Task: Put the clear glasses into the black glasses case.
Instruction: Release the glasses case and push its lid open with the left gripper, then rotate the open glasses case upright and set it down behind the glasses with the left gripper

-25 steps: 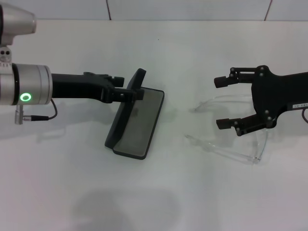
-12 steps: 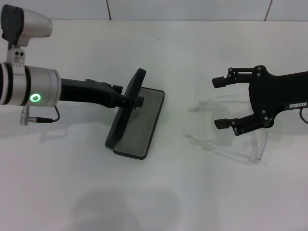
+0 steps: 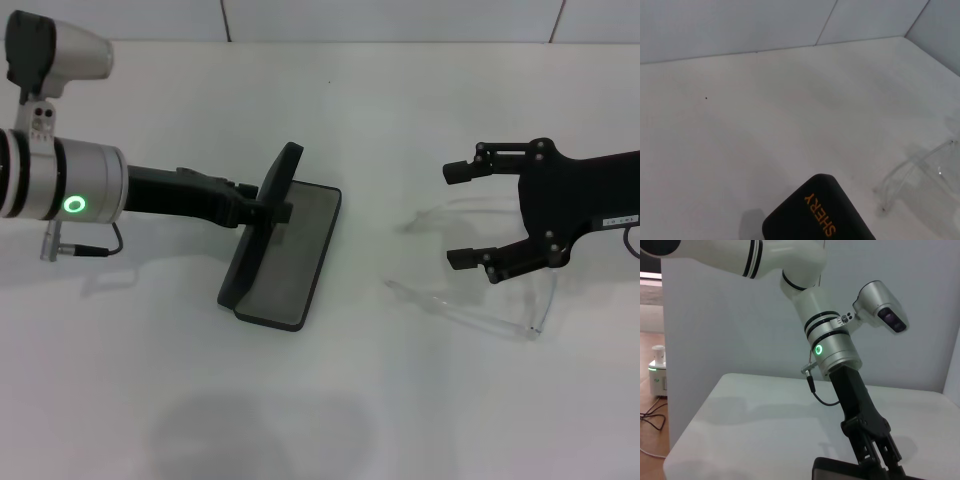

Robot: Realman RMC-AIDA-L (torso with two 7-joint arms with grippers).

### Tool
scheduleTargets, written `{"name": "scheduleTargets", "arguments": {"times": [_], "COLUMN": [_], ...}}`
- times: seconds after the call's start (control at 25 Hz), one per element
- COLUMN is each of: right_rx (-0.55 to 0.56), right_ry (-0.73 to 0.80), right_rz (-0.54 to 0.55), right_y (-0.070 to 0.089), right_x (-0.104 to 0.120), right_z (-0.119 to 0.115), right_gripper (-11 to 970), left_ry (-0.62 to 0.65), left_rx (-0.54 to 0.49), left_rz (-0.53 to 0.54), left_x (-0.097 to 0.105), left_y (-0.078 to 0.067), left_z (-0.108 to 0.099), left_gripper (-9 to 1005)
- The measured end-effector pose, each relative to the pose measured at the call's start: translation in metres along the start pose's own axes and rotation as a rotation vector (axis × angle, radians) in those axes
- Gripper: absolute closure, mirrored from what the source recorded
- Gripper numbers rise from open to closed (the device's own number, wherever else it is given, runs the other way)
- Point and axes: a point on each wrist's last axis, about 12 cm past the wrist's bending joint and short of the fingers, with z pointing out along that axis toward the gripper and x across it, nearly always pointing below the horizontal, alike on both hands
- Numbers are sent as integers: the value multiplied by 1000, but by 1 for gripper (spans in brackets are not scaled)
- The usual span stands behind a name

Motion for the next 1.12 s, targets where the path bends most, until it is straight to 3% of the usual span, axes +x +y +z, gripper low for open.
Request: {"name": "scheduleTargets", "arguments": {"times": [0.16, 0.72, 1.12], "right_rx": [0, 8, -11], "right_ry": [0, 2, -6], "right_rz": [-1, -13, -32], "right_y": [0, -1, 4], "right_x": [0, 0, 2], "right_z": [0, 1, -1], "right_gripper": [74, 74, 74], "left_ry": [1, 1, -6], "left_rx": [-2, -28, -46], "left_rz": [1, 9, 75], "left_x": [0, -3, -11], "left_y": [0, 3, 5], "left_z": [0, -1, -7], "left_gripper": [336, 433, 686]}}
